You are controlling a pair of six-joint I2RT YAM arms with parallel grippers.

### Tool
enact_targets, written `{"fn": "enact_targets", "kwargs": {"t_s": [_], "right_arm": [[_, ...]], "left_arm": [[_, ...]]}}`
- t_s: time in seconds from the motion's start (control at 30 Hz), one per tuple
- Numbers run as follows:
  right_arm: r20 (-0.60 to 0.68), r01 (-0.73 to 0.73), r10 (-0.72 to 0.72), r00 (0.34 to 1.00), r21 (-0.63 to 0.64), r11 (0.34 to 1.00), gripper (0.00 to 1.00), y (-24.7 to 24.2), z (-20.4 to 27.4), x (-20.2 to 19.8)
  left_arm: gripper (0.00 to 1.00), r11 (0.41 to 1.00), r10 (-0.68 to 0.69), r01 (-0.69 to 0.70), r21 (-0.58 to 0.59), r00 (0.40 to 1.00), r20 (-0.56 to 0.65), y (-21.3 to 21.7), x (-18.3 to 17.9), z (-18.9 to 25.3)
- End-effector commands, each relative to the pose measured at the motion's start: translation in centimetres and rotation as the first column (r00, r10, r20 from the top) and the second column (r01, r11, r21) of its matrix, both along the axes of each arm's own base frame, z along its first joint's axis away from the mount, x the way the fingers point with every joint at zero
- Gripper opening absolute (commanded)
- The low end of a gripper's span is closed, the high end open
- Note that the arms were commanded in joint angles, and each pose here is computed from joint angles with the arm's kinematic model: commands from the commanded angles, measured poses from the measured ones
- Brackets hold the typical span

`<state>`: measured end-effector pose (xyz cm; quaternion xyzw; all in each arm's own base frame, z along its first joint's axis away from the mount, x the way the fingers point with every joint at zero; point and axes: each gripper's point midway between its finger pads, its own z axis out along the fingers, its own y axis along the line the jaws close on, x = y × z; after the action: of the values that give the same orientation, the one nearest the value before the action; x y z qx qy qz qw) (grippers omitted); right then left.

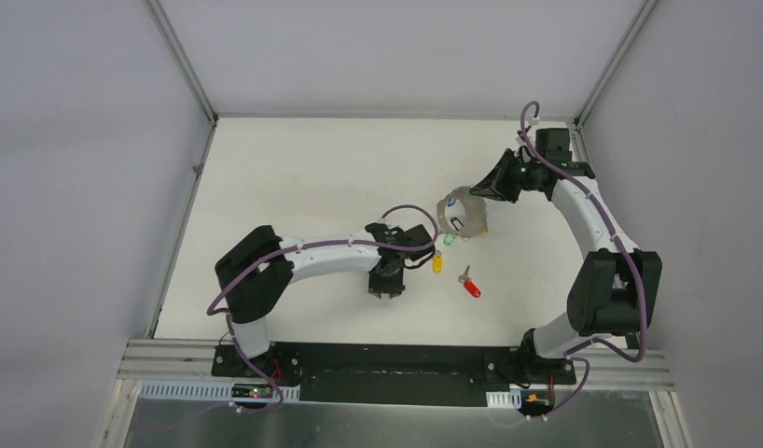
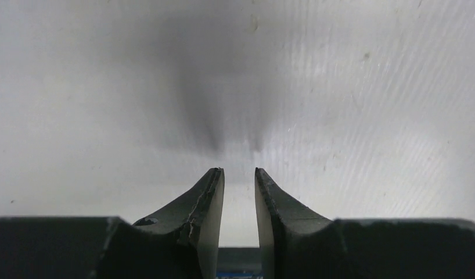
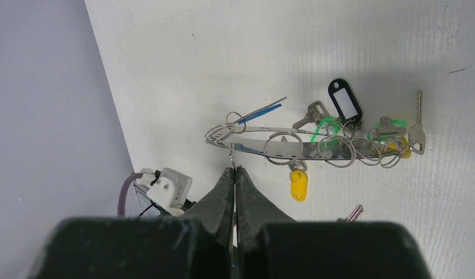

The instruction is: Put the keys on the keyring

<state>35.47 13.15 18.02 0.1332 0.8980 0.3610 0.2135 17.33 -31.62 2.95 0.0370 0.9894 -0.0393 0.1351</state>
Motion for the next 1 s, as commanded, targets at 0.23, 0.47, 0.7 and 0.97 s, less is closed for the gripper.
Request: {"fn": "enact_targets", "kwargs": {"t_s": [0.23,0.47,0.7,0.97], "right_arm": [[0.038,0.000,-0.001,0.999,0.019,1.000,0.00,0.1,1.3,0.9],[0.034,-0.002,0.002,0.999,0.020,1.000,0.00,0.1,1.2,0.8],[0.028,-0.006,0.005,1.000,0.024,1.000,0.00,0.2,1.0,0.8],[0.025,-0.009,0.008,1.000,0.029,1.000,0.00,0.3,0.9,0.9]], "left_arm": [[0.43,0.933,0.002,0.021,-0.359,0.998,0.063,-6.8,2.8,6.8],[0.43,0.864,0.081,-0.080,-0.497,0.997,-0.019,-10.9,5.8,5.8],[0.43,0.812,0.170,-0.198,-0.549,0.980,-0.101,-11.4,8.7,3.0],[0.39,0.771,0.224,-0.281,-0.572,0.960,-0.171,-11.3,10.9,0.4]]}}
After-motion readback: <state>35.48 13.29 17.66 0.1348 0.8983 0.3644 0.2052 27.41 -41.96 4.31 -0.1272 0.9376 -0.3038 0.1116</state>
